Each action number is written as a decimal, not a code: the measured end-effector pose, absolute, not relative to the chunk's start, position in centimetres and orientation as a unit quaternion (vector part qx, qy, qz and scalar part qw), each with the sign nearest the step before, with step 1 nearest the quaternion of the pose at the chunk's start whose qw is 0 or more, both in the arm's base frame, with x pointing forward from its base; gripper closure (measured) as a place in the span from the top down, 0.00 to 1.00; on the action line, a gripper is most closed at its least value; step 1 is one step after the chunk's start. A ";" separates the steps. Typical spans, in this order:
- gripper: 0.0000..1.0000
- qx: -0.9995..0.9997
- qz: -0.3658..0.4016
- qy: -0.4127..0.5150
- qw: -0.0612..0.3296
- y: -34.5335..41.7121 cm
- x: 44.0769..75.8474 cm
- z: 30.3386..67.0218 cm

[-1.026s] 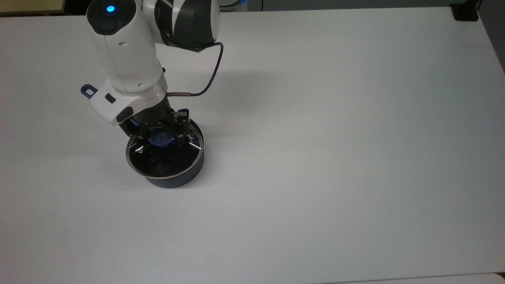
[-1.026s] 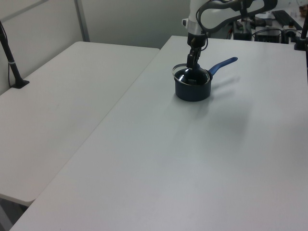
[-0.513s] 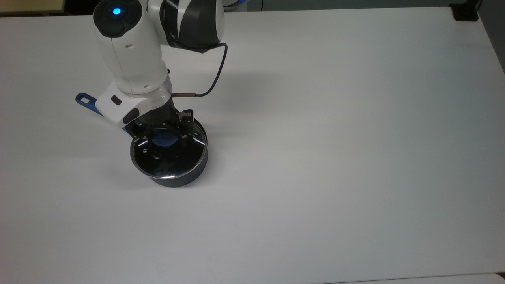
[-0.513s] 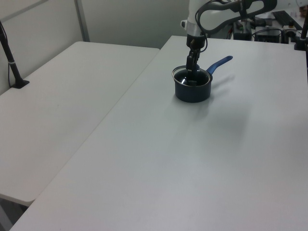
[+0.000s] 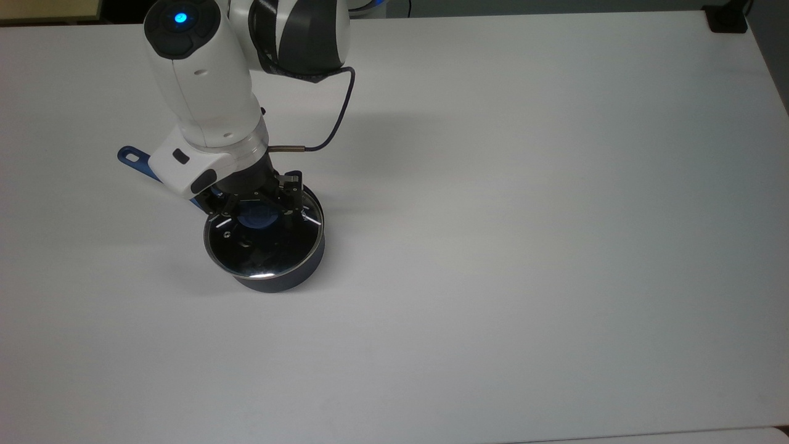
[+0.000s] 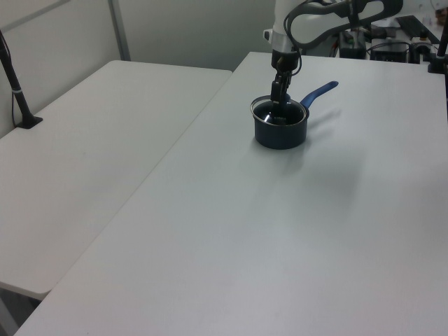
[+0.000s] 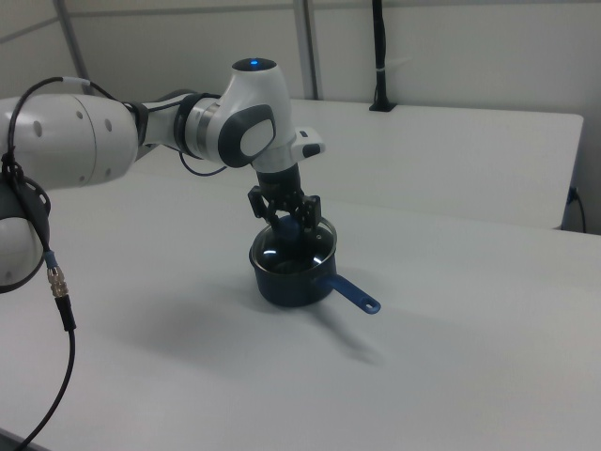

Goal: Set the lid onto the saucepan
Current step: 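Open the gripper to release the lid knob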

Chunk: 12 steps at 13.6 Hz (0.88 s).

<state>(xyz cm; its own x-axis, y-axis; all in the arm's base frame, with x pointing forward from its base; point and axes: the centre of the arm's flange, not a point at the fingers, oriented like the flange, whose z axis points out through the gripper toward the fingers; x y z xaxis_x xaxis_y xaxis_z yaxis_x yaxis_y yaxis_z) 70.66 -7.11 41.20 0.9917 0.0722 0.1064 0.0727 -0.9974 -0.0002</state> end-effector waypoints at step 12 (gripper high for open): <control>0.58 -0.999 -0.014 -0.029 0.019 -7.3 70.0 42.1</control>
